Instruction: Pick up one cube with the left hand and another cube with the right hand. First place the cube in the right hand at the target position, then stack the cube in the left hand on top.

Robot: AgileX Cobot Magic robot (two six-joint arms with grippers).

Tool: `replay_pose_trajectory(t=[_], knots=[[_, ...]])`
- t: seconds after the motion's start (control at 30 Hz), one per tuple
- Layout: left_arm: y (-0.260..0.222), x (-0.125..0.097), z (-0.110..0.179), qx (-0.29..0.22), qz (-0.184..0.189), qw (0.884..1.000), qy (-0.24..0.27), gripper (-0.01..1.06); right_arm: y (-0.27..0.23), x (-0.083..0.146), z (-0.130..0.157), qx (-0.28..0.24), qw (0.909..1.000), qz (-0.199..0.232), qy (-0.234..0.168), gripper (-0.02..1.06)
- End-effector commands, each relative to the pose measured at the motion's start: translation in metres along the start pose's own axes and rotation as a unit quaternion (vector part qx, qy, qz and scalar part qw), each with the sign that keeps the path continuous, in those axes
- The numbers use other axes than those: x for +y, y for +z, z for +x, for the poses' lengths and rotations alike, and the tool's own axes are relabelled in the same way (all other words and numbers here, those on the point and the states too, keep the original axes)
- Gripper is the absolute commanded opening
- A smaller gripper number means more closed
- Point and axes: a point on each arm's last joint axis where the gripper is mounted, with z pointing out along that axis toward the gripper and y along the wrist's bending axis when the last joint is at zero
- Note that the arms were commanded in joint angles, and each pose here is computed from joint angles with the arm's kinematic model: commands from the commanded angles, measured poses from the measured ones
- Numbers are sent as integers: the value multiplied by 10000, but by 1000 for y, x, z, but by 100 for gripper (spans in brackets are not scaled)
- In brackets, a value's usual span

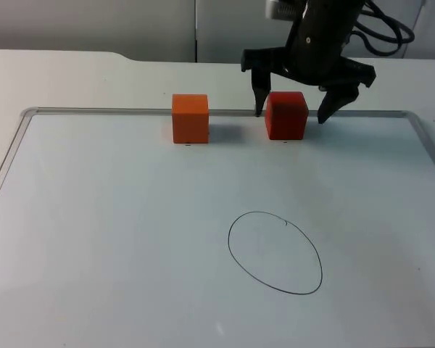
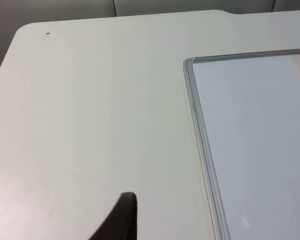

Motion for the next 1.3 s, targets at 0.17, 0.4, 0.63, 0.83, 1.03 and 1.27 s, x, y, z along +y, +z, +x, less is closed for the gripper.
replay_pose_trajectory(t=[0.17,0.4,0.63,0.83,1.03,1.27], knots=[[0,0,0,-61,8,10000,-11,105,-4,-2,-3,-149,9995,241,-109,44],[0,0,0,-61,8,10000,-11,105,-76,4,-9,-645,9960,74,-621,0],[0,0,0,-61,8,10000,-11,105,-196,2,-6,-1540,9806,-55,-1213,0],[0,0,0,-61,8,10000,-11,105,-303,-19,40,-2247,9675,-316,-1114,0],[0,0,0,-61,8,10000,-11,105,-359,-48,104,-2532,9614,-152,-1070,0],[0,0,0,-61,8,10000,-11,105,-376,-94,217,-2574,9591,103,-1174,0]])
